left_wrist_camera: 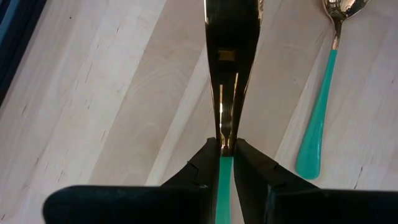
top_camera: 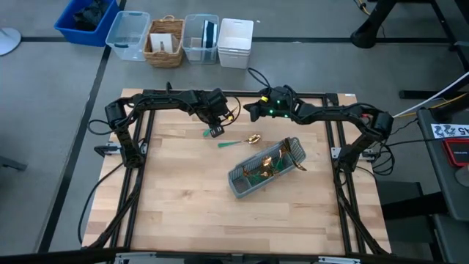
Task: Sort silverware
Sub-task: Put the gold knife into the gray silverware organizer
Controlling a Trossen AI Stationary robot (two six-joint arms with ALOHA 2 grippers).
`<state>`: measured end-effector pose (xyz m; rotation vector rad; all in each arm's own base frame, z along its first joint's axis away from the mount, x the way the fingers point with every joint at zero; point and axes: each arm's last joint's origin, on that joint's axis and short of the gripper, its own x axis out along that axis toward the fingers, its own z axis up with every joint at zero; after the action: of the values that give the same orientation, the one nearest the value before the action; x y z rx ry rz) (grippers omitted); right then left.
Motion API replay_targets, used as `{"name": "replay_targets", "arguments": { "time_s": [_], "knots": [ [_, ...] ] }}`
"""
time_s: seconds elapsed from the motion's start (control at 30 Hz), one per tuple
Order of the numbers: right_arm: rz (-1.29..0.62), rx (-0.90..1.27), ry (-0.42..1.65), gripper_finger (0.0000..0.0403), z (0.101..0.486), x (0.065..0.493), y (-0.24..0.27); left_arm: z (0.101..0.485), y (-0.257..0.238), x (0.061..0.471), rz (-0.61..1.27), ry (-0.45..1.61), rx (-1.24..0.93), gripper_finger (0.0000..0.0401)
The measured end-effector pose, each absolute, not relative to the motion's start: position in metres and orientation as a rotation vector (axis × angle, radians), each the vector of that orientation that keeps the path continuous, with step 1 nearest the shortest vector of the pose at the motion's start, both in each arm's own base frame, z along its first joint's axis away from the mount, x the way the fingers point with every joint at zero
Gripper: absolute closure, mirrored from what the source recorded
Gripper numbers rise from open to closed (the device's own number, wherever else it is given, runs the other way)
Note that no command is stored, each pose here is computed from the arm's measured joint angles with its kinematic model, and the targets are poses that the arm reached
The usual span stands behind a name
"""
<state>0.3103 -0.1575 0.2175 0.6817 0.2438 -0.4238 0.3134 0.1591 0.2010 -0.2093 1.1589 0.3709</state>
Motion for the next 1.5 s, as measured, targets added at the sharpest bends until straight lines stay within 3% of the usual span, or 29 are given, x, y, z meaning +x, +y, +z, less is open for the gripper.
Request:
{"name": "replay_targets", "arguments": {
  "time_s": [0.43, 0.9, 1.5],
  "knots": [
    [-0.469, 0.642, 0.251, 0.0340, 0.217, 0.320, -0.136, 0.201, 0.159, 0.314, 0.370, 1.159, -0.209, 0.0368],
    [-0.481, 0.702, 0.287, 0.0340, 0.197, 0.331, -0.141, 0.201, 0.159, 0.314, 0.370, 1.158, -0.208, 0.0368],
    [-0.473, 0.695, 0.258, 0.0340, 0.203, 0.344, -0.147, 0.201, 0.158, 0.314, 0.367, 1.159, -0.204, 0.0368]
  ]
}}
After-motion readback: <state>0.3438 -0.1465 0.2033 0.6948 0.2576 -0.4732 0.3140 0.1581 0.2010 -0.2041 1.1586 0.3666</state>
